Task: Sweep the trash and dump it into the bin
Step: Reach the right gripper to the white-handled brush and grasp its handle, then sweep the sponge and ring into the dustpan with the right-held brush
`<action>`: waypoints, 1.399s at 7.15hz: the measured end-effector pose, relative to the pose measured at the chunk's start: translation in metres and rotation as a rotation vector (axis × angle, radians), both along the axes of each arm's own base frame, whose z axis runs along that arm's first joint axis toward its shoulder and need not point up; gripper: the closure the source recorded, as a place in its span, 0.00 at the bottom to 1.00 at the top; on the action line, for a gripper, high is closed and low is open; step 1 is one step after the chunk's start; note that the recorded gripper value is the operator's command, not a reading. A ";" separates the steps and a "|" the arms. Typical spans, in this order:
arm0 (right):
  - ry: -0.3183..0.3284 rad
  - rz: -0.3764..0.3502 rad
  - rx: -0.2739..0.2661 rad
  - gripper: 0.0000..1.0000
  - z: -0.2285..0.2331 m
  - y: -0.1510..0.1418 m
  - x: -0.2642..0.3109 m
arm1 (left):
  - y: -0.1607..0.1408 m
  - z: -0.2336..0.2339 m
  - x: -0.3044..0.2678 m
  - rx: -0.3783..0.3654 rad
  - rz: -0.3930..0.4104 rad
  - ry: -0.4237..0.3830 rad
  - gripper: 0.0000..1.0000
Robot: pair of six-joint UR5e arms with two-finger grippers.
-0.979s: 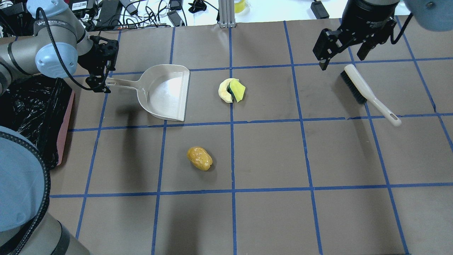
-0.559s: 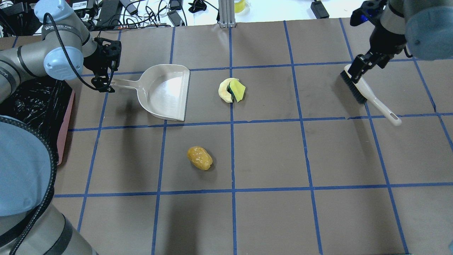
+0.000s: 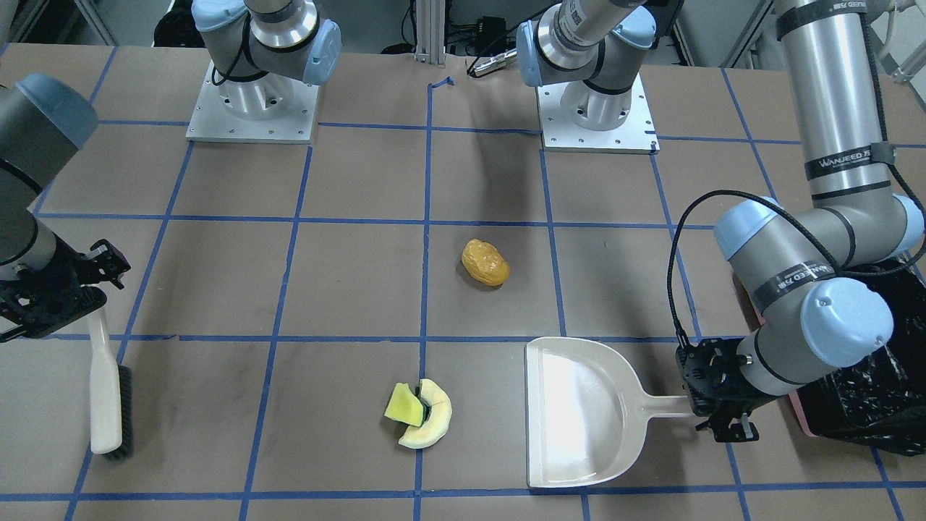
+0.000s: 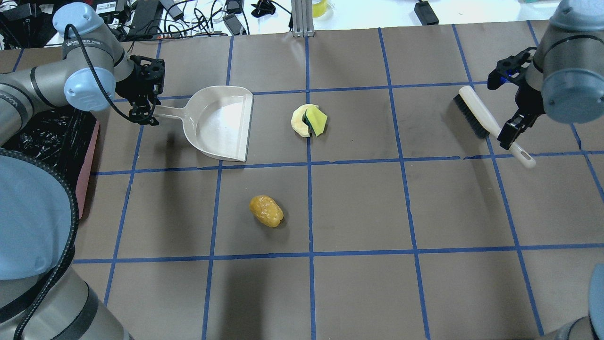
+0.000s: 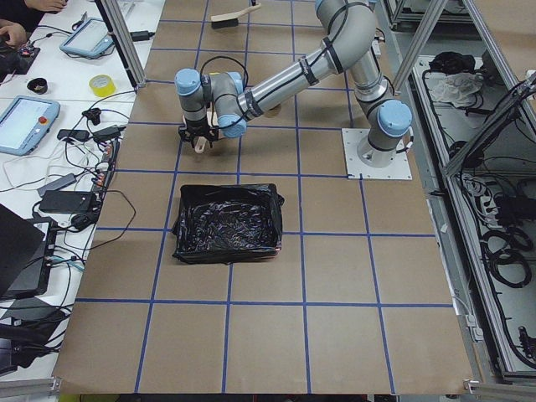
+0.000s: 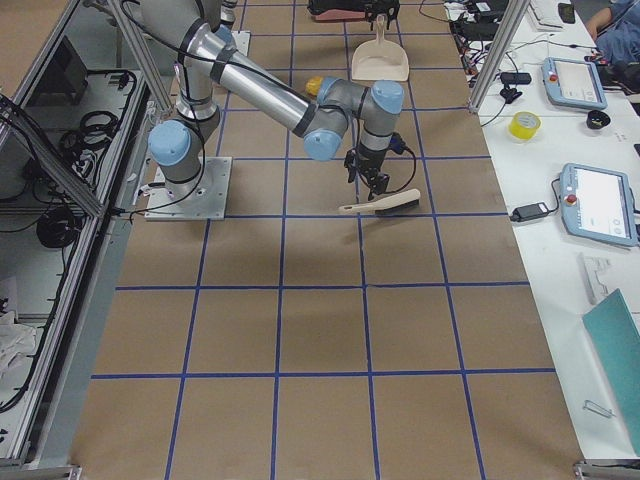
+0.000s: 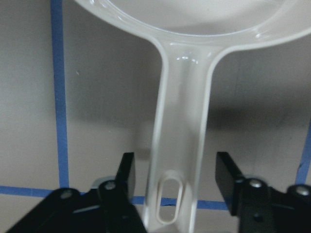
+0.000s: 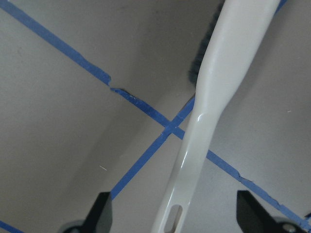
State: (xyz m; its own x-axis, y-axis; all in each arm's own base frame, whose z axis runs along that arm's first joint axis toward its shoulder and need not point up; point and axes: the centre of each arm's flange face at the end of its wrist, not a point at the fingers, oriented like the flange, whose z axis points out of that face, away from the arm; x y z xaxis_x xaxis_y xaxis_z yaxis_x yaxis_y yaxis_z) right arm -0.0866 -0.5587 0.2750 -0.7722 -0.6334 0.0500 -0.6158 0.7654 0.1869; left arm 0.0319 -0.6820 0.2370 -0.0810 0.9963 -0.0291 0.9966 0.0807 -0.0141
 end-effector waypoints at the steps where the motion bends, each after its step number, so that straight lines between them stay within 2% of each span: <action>1: -0.003 0.002 0.013 0.21 -0.011 0.007 -0.007 | 0.000 -0.001 0.000 0.001 0.001 0.000 0.88; 3: 0.002 -0.003 0.031 0.35 -0.029 0.011 -0.016 | 0.001 -0.001 -0.005 0.002 0.002 0.002 0.90; 6: 0.017 -0.019 0.042 0.84 -0.047 0.007 -0.021 | 0.001 0.003 -0.024 0.001 -0.020 -0.014 0.91; 7: 0.019 -0.023 0.040 0.94 -0.048 0.006 -0.022 | 0.002 0.005 -0.032 0.002 -0.032 -0.034 0.91; 9: 0.025 -0.059 0.025 0.96 -0.043 0.005 -0.022 | 0.003 0.004 -0.040 0.010 -0.043 -0.056 0.91; 10: 0.034 -0.109 0.006 0.96 -0.033 0.003 -0.022 | 0.005 0.003 -0.041 0.014 -0.045 -0.058 0.91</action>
